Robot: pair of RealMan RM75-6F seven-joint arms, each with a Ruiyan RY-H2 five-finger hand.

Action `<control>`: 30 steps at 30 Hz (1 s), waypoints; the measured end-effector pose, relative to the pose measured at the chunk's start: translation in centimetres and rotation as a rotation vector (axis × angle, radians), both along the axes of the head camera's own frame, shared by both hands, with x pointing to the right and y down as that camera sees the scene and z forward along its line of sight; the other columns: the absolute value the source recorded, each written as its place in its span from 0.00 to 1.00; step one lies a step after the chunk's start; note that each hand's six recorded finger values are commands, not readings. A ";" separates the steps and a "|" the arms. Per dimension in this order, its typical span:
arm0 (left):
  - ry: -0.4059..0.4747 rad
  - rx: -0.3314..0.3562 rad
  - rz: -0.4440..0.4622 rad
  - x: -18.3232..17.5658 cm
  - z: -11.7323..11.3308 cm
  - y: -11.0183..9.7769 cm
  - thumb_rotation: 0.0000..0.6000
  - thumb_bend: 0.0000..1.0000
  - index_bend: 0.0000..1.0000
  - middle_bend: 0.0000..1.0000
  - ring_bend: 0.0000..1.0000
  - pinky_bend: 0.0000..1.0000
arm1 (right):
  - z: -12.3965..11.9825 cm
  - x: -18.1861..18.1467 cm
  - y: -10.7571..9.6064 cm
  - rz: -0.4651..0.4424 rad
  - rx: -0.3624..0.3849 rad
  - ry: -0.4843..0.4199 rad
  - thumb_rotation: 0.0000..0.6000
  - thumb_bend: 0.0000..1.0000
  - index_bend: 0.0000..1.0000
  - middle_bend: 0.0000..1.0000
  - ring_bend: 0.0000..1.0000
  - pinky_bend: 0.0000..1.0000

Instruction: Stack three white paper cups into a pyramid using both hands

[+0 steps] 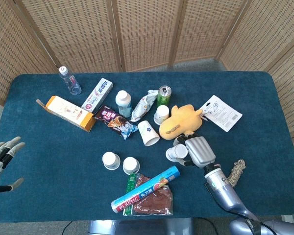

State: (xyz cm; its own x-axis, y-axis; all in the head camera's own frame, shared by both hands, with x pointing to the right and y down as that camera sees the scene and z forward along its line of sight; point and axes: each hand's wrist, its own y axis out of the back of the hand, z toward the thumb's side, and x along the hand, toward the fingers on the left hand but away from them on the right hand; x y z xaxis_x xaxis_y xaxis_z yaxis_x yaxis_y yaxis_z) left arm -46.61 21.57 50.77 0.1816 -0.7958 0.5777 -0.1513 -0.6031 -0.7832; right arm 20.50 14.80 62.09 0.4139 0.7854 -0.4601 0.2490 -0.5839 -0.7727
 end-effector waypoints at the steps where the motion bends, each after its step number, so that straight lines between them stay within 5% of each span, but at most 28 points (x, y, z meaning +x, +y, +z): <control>1: -0.001 -0.001 0.000 0.0 0.0 0.0 1.00 0.29 0.00 0.00 0.00 0.00 | -0.5 -0.4 -0.1 -0.004 0.004 -0.015 1.00 0.36 0.44 0.49 0.38 0.33; 11: -0.001 -0.002 -0.002 -0.1 0.0 0.0 1.00 0.29 0.00 0.00 0.00 0.00 | -4.1 -5.4 -1.8 -0.094 0.070 -0.080 1.00 0.36 0.44 0.49 0.38 0.33; 30: 0.008 -0.006 -0.008 -0.2 0.0 -0.1 1.00 0.30 0.00 0.00 0.00 0.00 | -5.3 -13.3 -0.5 -0.207 0.081 -0.118 1.00 0.36 0.44 0.49 0.38 0.33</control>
State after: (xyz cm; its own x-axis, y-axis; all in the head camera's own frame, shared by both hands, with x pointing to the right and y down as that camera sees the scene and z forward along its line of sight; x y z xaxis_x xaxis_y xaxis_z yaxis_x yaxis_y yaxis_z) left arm -46.86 21.47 50.78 0.1795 -0.7936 0.5814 -0.1626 -0.6068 -0.7781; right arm 7.24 14.33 56.79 0.6171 0.7103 -0.3386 0.2212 -0.5695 -0.7917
